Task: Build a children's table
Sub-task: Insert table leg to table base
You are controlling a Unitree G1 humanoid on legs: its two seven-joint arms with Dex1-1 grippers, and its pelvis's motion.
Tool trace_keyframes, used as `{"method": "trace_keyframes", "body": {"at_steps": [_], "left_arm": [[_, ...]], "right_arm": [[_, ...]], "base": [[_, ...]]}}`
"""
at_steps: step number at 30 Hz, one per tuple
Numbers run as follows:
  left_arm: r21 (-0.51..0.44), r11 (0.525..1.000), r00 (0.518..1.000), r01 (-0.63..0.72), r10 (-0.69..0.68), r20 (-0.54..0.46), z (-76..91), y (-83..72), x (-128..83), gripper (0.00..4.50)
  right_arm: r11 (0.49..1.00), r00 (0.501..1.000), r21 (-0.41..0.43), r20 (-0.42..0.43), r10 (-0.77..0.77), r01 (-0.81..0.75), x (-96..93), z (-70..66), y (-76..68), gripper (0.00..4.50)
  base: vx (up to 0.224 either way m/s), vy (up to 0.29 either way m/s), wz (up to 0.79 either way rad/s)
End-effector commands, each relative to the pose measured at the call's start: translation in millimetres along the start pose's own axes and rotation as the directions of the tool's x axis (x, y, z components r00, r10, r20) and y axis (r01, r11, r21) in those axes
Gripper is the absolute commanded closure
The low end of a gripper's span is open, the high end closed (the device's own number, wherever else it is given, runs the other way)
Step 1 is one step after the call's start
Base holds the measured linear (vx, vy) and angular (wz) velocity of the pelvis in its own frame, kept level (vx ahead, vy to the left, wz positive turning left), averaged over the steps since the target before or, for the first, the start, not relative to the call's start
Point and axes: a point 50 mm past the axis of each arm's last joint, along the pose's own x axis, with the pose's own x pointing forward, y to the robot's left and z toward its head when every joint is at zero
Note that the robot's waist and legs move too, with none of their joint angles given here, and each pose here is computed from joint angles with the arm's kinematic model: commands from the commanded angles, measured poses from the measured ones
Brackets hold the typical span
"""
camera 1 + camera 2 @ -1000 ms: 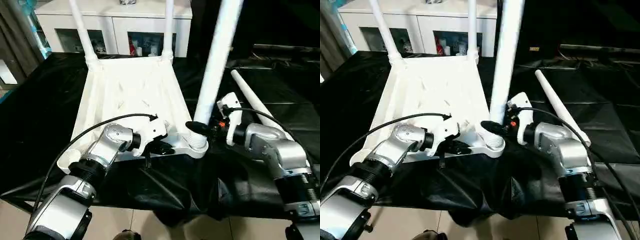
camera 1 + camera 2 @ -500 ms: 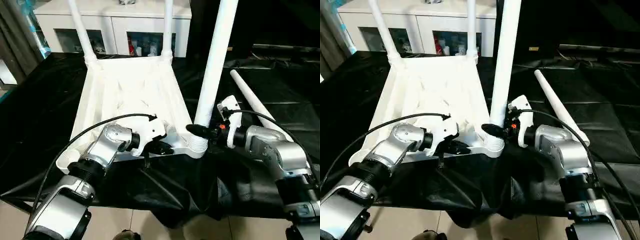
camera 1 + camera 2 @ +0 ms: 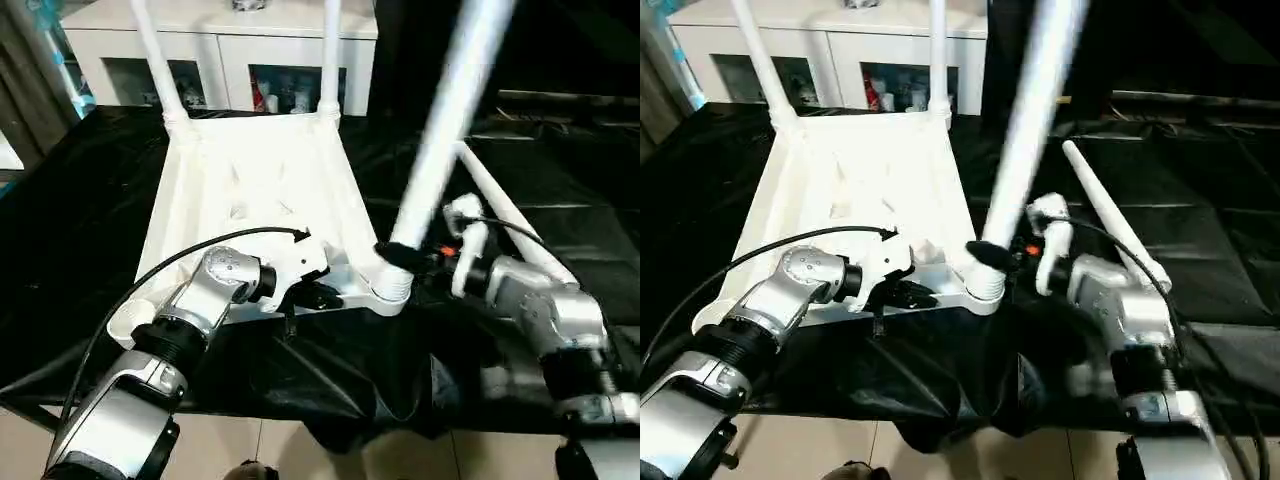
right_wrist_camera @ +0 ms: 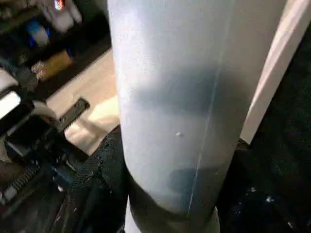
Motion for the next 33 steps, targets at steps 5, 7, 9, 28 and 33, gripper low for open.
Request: {"method": "trace_keyframes", "body": {"at_steps": [5, 7, 9, 28, 33], "left_arm": [[0.004, 0.998, 0.996, -0.065, 0.064, 0.067, 8.9, 11.0, -10, 4.5], [0.006, 0.997, 0.995, -0.072, 0.072, 0.068, 10.2, 12.6, -10, 4.5], [0.007, 0.997, 0.995, -0.078, 0.078, 0.068, 10.7, 13.7, -10, 4.5], [0.01, 0.994, 0.992, -0.106, 0.105, 0.066, 11.2, 19.4, -11, 4.5], [0.016, 0.994, 0.993, -0.105, 0.104, 0.057, 10.1, 20.8, -13, 4.5]], "right_arm": [[0.989, 0.992, 0.089, -0.057, -0.112, 0.117, -10.5, -42.2, -9.4, 2.61], [0.988, 0.992, 0.095, -0.035, -0.119, 0.122, -10.4, -49.0, -6.9, 2.61], [0.988, 0.992, 0.091, -0.023, -0.125, 0.127, -10.2, -51.9, -5.9, 2.61], [0.984, 0.981, -0.015, 0.076, -0.178, 0.18, -8.9, -65.4, 4.6, 2.61], [0.981, 0.977, -0.019, 0.095, -0.191, 0.194, -16.5, -59.8, -4.4, 2.61]], "base": [[0.0, 0.0, 0.0], [0.0, 0.0, 0.0], [0.0, 0.0, 0.0], [0.0, 0.0, 0.0], [0.0, 0.0, 0.0]]}}
